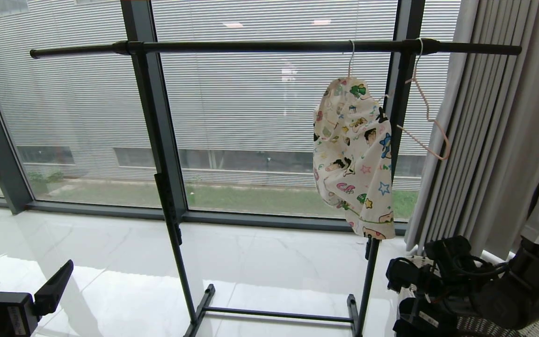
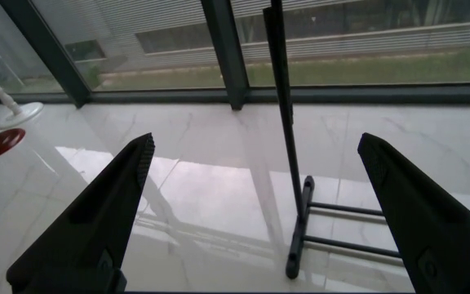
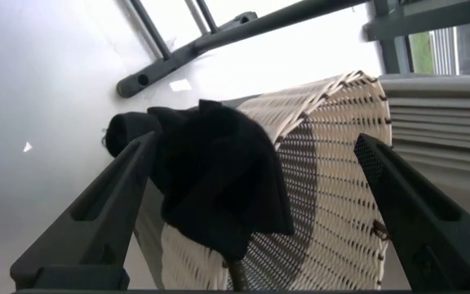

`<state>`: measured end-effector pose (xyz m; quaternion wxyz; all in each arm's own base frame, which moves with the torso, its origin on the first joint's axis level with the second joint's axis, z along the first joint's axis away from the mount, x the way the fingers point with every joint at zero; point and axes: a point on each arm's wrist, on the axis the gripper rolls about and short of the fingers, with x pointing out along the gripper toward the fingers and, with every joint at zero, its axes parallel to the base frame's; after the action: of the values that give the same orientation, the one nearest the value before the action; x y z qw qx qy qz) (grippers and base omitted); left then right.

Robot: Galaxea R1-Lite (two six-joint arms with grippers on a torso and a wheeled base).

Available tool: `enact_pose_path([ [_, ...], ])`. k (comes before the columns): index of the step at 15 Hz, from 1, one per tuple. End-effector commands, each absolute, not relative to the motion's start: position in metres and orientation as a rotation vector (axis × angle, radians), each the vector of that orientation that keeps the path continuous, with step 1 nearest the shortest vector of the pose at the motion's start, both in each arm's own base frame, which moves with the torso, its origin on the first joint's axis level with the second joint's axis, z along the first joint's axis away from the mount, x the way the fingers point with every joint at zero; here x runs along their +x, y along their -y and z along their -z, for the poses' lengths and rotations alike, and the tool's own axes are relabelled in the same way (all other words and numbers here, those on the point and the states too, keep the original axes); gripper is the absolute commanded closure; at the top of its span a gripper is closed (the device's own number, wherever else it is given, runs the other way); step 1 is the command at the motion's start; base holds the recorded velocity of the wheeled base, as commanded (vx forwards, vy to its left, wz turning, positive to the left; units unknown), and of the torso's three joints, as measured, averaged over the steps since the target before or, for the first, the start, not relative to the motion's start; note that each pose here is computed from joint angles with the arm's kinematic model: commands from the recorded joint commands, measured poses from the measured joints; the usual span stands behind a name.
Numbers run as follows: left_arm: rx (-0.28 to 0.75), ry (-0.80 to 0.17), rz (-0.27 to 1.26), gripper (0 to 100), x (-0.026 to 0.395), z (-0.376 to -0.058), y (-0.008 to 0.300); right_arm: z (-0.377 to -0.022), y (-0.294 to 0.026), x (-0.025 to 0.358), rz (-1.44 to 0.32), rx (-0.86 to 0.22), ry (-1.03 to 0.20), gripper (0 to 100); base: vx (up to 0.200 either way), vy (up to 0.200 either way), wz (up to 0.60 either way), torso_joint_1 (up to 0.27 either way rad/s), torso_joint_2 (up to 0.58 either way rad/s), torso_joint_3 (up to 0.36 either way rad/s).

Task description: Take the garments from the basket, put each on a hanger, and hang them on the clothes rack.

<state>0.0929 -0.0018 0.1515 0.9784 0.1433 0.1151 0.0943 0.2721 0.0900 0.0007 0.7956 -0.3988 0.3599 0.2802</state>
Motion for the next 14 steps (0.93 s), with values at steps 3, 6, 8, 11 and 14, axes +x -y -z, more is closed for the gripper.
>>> enact_pose_path([
  [3,0.288,-0.226,-0.191,0,0.093,-0.153,0.002,0.016,-0.094,0.308,-0.474,-0.927,-0.777,0,0.0,0.0,0.0,0.0,0.0,0.0],
  [6,0.288,-0.226,-0.191,0,0.094,-0.153,0.002,0.018,-0.091,0.298,-0.504,-0.941,-0.822,0,0.0,0.0,0.0,0.0,0.0,0.0],
  [8,0.289,-0.234,-0.19,0,0.094,-0.152,0.002,0.013,-0.089,0.29,-0.542,-0.919,-0.819,0,0.0,0.0,0.0,0.0,0.0,0.0],
  [11,0.289,-0.234,-0.19,0,0.094,-0.152,0.002,0.018,-0.084,0.281,-0.548,-0.923,-0.861,0,0.0,0.0,0.0,0.0,0.0,0.0],
  [14,0.29,-0.228,-0.191,0,0.095,-0.154,0.002,0.027,-0.081,0.284,-0.495,-0.946,-0.904,0,0.0,0.0,0.0,0.0,0.0,0.0],
])
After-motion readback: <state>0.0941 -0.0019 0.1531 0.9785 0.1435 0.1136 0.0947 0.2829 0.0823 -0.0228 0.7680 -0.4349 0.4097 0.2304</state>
